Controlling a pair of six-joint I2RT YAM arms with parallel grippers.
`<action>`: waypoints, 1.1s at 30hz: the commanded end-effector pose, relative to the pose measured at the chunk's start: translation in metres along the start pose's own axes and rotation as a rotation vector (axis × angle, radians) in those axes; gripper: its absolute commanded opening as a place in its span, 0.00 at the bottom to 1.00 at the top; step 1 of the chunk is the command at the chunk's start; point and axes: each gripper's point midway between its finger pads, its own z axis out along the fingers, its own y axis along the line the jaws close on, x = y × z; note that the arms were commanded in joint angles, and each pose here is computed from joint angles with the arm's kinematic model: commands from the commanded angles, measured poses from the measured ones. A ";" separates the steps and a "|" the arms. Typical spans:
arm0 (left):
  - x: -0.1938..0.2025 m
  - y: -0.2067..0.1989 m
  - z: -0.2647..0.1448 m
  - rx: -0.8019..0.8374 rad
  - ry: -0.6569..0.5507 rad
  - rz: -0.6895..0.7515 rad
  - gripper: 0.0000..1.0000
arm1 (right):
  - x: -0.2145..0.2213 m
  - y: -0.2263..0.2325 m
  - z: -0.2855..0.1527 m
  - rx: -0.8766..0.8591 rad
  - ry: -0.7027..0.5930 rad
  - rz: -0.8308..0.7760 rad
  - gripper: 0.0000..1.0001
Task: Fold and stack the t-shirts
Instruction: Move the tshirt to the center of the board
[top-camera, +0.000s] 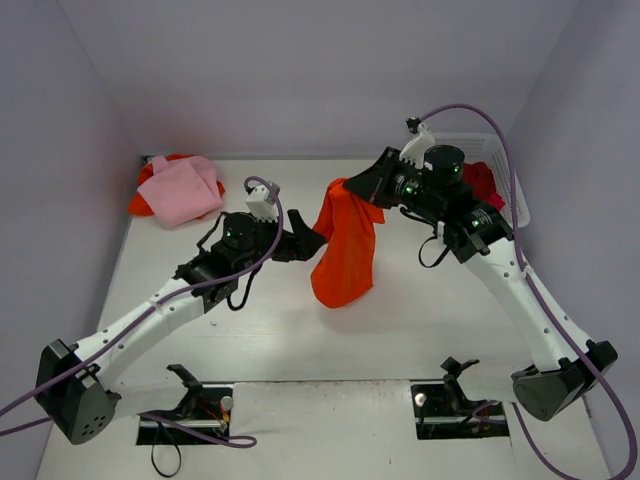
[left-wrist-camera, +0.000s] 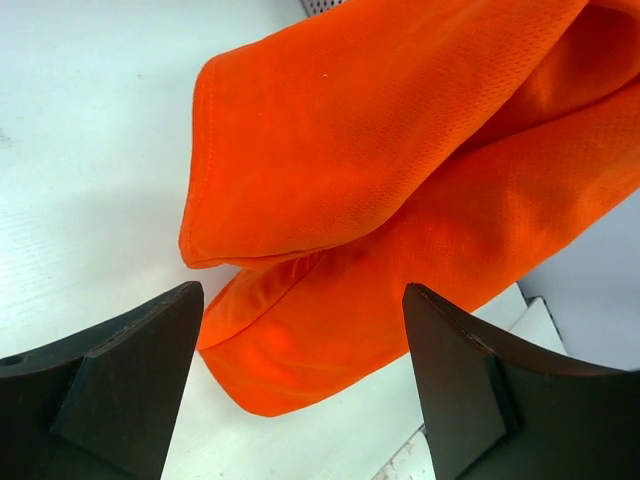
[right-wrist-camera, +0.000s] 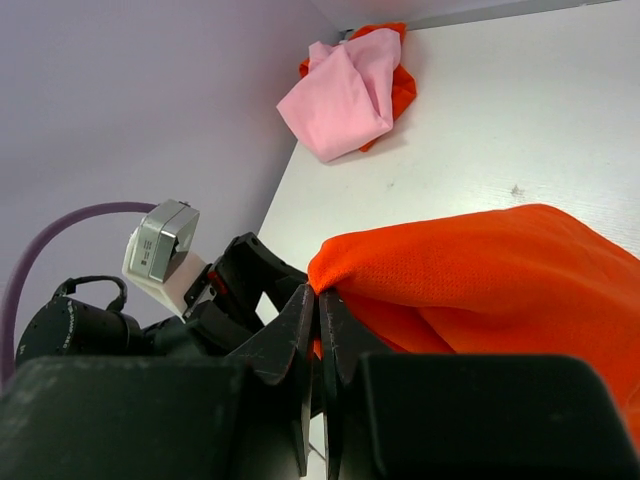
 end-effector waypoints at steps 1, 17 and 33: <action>-0.039 -0.021 -0.002 0.050 -0.117 0.050 0.76 | -0.028 0.032 -0.008 -0.122 -0.098 -0.024 0.00; -0.019 0.008 0.043 0.001 -0.130 0.060 0.24 | -0.020 0.030 -0.010 -0.130 -0.082 -0.026 0.00; -0.048 0.022 -0.006 -0.145 -0.215 0.104 0.00 | 0.018 -0.003 -0.031 -0.033 -0.023 -0.045 0.00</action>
